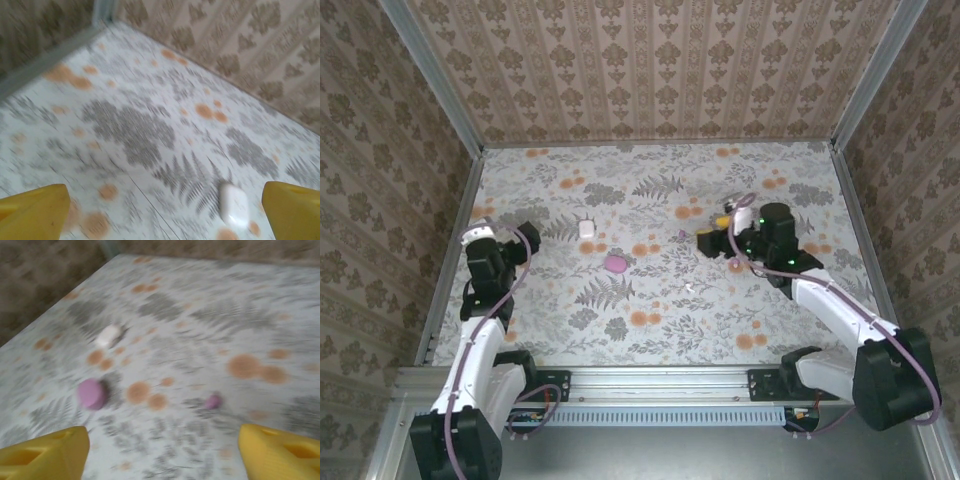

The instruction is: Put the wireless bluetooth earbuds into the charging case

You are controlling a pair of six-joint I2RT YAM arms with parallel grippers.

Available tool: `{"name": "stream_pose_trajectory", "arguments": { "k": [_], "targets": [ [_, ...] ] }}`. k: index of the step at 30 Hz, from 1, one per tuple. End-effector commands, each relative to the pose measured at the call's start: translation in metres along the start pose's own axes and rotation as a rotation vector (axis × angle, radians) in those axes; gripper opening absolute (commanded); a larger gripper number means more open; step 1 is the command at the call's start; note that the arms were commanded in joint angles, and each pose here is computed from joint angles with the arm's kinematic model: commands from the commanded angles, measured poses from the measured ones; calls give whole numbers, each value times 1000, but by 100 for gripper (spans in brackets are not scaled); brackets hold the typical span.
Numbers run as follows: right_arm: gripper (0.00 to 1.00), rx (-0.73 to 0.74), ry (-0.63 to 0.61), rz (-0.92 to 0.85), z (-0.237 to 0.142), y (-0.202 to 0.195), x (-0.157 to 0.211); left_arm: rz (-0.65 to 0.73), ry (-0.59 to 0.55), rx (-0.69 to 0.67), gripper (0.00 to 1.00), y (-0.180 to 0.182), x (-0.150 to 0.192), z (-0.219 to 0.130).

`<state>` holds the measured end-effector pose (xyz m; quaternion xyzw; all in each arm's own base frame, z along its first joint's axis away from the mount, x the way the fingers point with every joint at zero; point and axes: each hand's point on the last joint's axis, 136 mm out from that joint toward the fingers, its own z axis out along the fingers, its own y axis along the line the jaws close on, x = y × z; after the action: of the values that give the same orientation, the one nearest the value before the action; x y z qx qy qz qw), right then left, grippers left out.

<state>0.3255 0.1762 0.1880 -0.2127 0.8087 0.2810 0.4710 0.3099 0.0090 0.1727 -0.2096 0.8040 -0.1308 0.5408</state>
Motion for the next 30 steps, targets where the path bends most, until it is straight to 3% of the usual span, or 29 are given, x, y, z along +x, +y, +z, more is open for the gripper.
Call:
{"name": "stream_pose_trajectory", "arguments": {
  "k": [1,8,12,16,25,30],
  "targets": [
    [77,-136,110,-108,15,39,12,-121,185,111,99,-17,38,-6],
    [72,-255,287,-346,61,81,49,-181,241,146,98,-19,58,-13],
    [70,-256,368,-458,86,93,60,-192,238,316,100,-48,53,-22],
    [70,-239,355,-459,108,98,61,-200,249,473,100,-80,38,-35],
    [71,-267,355,-397,137,103,70,-239,227,499,100,-91,20,-45],
    [72,-269,346,-371,151,105,70,-193,229,580,100,-105,15,-54]
  ]
}}
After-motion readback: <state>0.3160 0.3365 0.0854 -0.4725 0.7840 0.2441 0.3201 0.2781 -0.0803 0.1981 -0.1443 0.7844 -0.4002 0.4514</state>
